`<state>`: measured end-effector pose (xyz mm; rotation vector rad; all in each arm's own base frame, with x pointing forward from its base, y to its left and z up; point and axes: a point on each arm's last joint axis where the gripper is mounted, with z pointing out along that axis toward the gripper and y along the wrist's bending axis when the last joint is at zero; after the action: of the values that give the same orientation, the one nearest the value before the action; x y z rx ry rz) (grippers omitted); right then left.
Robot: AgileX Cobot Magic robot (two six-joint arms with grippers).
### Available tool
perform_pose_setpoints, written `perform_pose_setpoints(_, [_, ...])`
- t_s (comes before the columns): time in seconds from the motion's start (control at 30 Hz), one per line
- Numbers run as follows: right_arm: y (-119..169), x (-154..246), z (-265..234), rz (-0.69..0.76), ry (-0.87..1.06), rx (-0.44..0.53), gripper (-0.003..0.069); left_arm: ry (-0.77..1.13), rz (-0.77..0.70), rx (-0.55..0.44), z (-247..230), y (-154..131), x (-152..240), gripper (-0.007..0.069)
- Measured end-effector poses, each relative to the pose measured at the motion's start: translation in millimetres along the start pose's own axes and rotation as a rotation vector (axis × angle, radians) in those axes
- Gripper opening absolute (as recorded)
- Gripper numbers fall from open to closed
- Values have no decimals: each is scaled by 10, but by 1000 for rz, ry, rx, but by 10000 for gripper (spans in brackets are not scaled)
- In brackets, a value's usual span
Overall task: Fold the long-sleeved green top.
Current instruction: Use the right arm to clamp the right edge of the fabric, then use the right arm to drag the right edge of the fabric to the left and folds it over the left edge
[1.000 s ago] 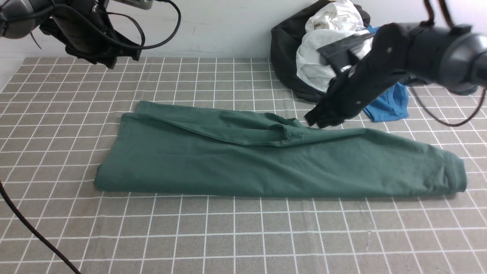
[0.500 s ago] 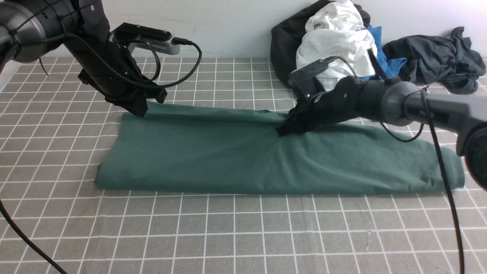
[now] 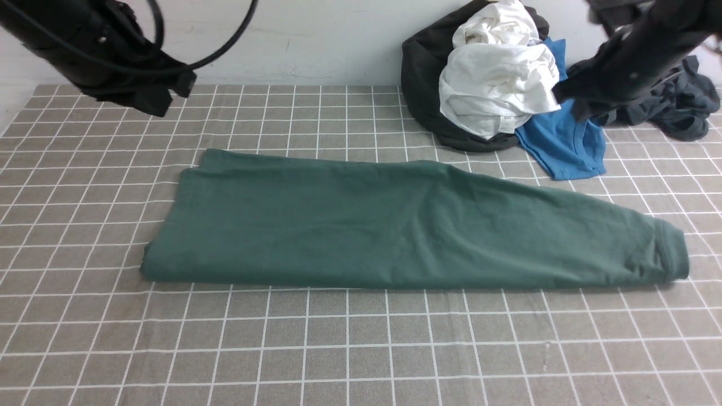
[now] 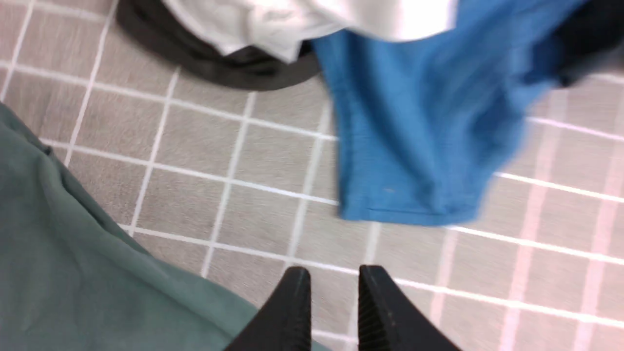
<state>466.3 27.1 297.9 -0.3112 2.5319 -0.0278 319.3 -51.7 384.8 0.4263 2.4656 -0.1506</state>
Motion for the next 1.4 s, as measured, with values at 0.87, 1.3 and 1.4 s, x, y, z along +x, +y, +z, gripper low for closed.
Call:
perform_pose_setpoints(0.87, [-409, 1688, 803, 356, 294, 49, 480, 167, -68, 27, 215, -255, 1609, -7])
perform_pose_setpoints(1.3, [-773, 1148, -26, 37, 190, 343, 13, 109, -48, 8, 56, -261, 1568, -7])
perform_pose_setpoints(1.4, [-869, 939, -420, 40, 144, 449, 13, 46, -41, -3, -85, -278, 1557, -7])
